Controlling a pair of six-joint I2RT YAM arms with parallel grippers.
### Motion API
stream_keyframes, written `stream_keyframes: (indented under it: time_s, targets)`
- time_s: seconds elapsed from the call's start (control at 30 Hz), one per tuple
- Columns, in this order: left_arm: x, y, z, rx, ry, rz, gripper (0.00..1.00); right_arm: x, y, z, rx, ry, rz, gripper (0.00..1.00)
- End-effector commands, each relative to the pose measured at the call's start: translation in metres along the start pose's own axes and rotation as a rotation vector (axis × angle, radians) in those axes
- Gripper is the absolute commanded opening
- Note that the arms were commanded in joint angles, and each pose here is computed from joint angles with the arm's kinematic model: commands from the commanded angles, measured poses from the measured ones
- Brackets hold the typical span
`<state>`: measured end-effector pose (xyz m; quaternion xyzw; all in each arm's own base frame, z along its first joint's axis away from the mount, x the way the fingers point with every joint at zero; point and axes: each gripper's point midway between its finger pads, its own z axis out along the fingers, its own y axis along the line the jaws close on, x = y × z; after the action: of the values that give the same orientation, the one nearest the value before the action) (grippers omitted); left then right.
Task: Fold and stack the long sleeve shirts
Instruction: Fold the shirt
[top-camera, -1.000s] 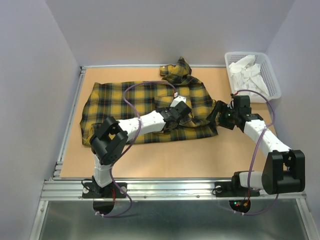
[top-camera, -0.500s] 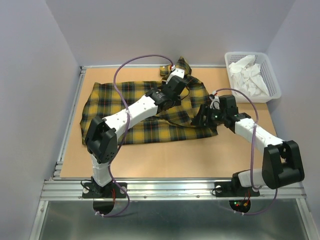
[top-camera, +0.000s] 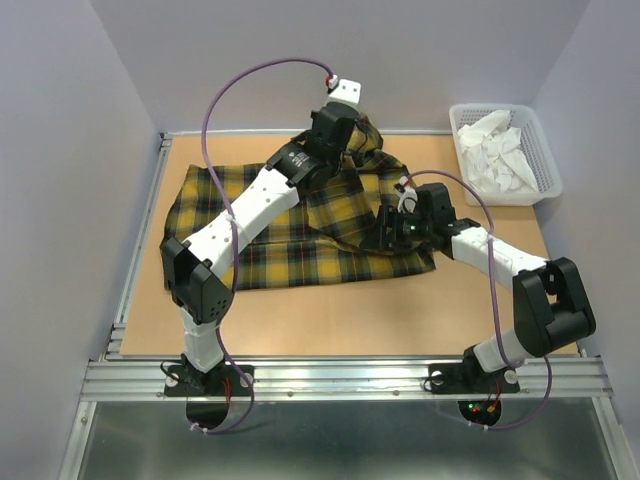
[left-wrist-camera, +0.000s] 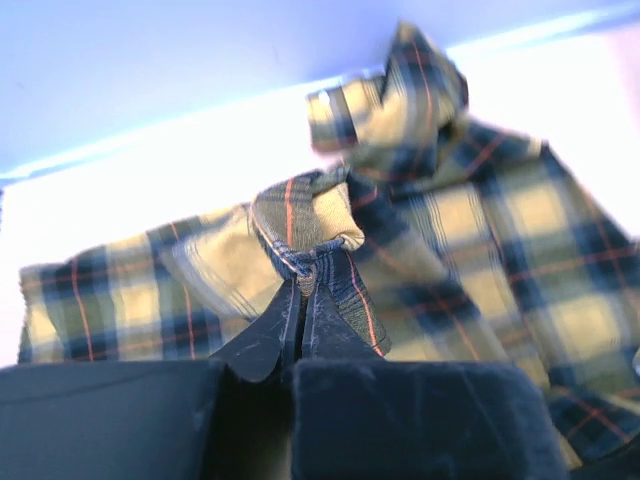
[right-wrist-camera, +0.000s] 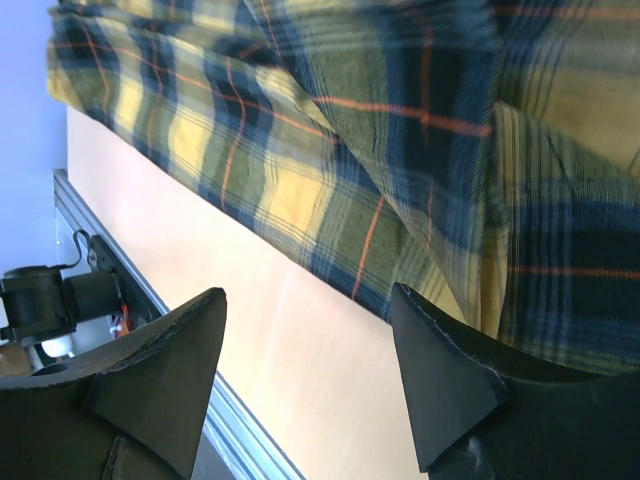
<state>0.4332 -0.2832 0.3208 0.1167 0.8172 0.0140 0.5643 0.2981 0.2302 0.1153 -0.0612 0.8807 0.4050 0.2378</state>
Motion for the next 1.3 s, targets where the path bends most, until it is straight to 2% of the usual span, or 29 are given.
stream_keyframes:
  time_s: [0.0,0.33,0.5,0.57,0.77,0.97,1.27]
  targets:
    - [-0.038,0.023,-0.006,-0.052,-0.078,-0.034,0.00,-0.033,0.027,-0.001,-0.071,-0.079,-0.076,0.72]
    - [-0.078,0.037,-0.004,-0.058,-0.177,-0.069,0.00,-0.043,0.036,0.002,-0.101,-0.080,-0.097,0.69]
    - [-0.093,0.035,-0.006,-0.027,-0.219,-0.078,0.00,-0.047,0.013,0.014,-0.009,-0.097,-0.087,0.66]
    - [-0.096,0.033,-0.007,-0.010,-0.232,-0.080,0.00,-0.052,-0.003,0.020,0.056,-0.115,-0.088,0.63]
    - [-0.098,0.039,-0.009,0.000,-0.241,-0.101,0.00,-0.072,-0.030,0.025,0.155,-0.164,-0.081,0.54]
    - [-0.083,0.045,-0.008,-0.003,-0.214,-0.093,0.00,-0.086,-0.039,0.034,0.181,-0.186,-0.087,0.52]
    - [-0.069,0.040,-0.013,0.060,-0.207,-0.059,0.00,-0.079,-0.063,0.042,0.232,-0.176,-0.052,0.47]
